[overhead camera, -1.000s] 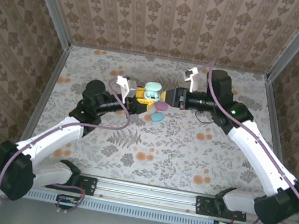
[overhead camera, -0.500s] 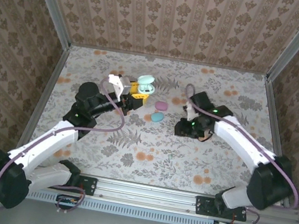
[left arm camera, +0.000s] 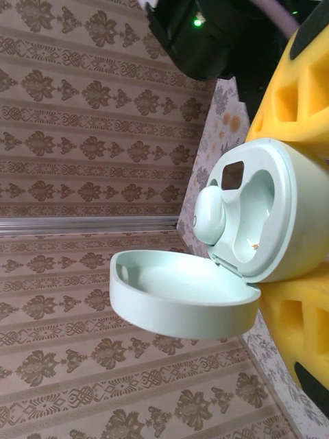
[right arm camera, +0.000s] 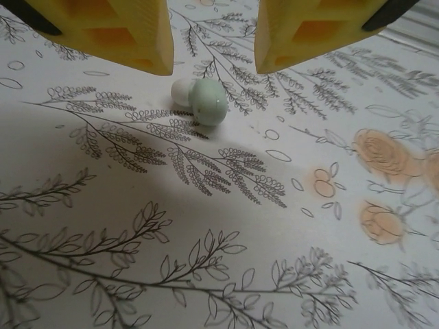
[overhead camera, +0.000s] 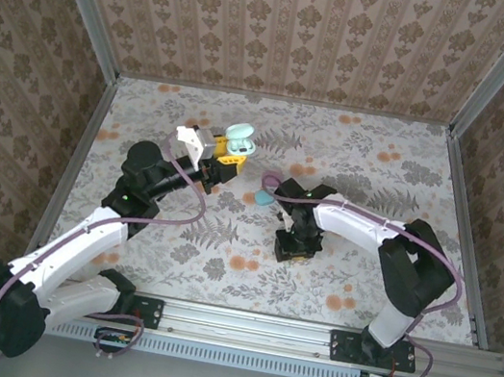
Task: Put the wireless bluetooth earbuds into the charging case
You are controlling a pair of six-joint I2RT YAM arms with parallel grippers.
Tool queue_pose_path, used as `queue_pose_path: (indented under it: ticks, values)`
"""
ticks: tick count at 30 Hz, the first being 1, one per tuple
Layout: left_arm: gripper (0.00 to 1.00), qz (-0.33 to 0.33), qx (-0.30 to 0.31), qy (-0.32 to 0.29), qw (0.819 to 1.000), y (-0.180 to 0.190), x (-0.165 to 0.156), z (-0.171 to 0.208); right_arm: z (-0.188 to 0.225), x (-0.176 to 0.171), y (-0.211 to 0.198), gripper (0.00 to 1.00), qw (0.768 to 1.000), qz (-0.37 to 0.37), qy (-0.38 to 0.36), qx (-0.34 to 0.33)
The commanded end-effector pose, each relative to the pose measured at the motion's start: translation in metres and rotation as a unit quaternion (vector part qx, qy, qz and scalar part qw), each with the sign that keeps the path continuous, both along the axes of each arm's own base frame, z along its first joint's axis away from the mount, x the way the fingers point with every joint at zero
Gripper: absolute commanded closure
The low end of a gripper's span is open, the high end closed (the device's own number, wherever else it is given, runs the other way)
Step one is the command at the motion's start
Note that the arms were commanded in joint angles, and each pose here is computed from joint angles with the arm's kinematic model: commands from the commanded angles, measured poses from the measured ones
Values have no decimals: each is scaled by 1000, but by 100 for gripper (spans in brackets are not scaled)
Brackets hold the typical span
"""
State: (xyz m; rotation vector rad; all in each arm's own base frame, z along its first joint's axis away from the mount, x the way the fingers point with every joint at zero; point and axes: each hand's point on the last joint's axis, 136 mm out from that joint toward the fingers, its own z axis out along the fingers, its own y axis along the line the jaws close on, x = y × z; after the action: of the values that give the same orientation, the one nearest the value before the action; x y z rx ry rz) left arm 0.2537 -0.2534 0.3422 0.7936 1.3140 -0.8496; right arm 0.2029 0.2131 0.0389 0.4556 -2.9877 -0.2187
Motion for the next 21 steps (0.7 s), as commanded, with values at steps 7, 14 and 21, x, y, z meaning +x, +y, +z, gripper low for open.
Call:
queue_pose_path:
  ticks: [7,14,21]
  values:
    - [75,0,0,-10,1000,3,-2,3,-18,-2,-2,63,999,13,7,-49]
    - [75,-2,0,-9,1000,2,-2,3,-21,3,-2,63,998,20,5,-63]
    - [75,-2,1,-8,1000,2,-1,3,-22,5,0,65,998,26,5,-65]
